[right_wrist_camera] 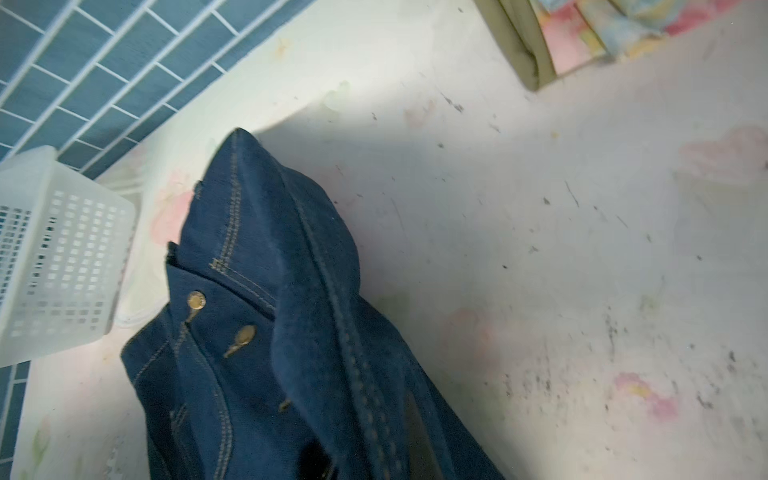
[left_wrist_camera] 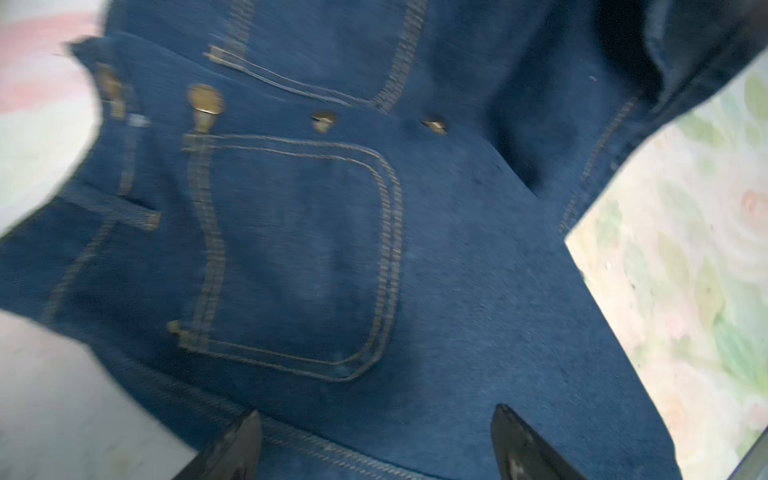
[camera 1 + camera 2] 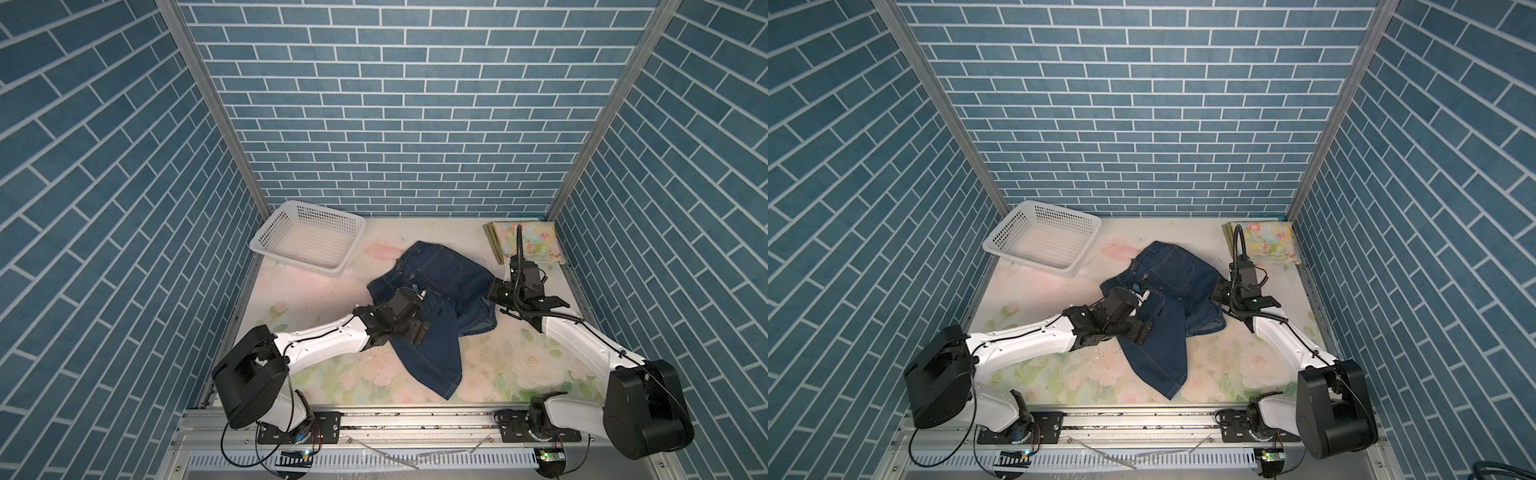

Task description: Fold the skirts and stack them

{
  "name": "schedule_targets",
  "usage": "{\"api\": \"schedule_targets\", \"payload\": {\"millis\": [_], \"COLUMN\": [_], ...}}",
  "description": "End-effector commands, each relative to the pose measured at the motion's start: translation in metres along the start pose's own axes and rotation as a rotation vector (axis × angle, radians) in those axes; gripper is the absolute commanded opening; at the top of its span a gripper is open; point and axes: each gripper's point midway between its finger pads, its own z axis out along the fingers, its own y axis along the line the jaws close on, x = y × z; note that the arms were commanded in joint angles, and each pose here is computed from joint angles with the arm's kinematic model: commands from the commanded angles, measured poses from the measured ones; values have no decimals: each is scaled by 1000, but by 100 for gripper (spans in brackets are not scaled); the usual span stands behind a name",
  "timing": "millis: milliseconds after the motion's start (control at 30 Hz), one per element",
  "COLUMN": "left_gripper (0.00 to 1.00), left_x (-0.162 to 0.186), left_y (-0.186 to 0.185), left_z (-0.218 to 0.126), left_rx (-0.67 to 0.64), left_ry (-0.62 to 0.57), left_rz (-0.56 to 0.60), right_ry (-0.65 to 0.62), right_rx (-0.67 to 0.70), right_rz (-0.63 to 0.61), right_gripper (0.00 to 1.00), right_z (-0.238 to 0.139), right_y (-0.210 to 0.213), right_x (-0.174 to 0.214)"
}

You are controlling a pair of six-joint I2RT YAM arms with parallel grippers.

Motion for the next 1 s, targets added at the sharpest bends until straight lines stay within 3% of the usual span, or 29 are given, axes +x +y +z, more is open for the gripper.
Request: {"api": "schedule_targets", "payload": {"millis": [0,233,600,900,967], "left_gripper": [87,88,89,91,86], "left_x": [13,42,73,105,106], "left_y": [-19,-67,-128,-149,-148], "left_z": [14,27,9,23,27], "left_rx": [-2,57,203,145,130], "left_ry": [16,79,85,193,202], "left_rz": [107,237,348,476,478], "right_ry": [-18,-22,-24,-39,-45], "right_rx": [-2,27,58,55,51], "right_rz": [77,116,127,120,112], "right_gripper": [0,0,0,0,0], "right_z": [2,2,5,3,1], "right_y": [-9,-25,-35,-36,-35], "right_x": [1,-2,-8,-10,-12]}}
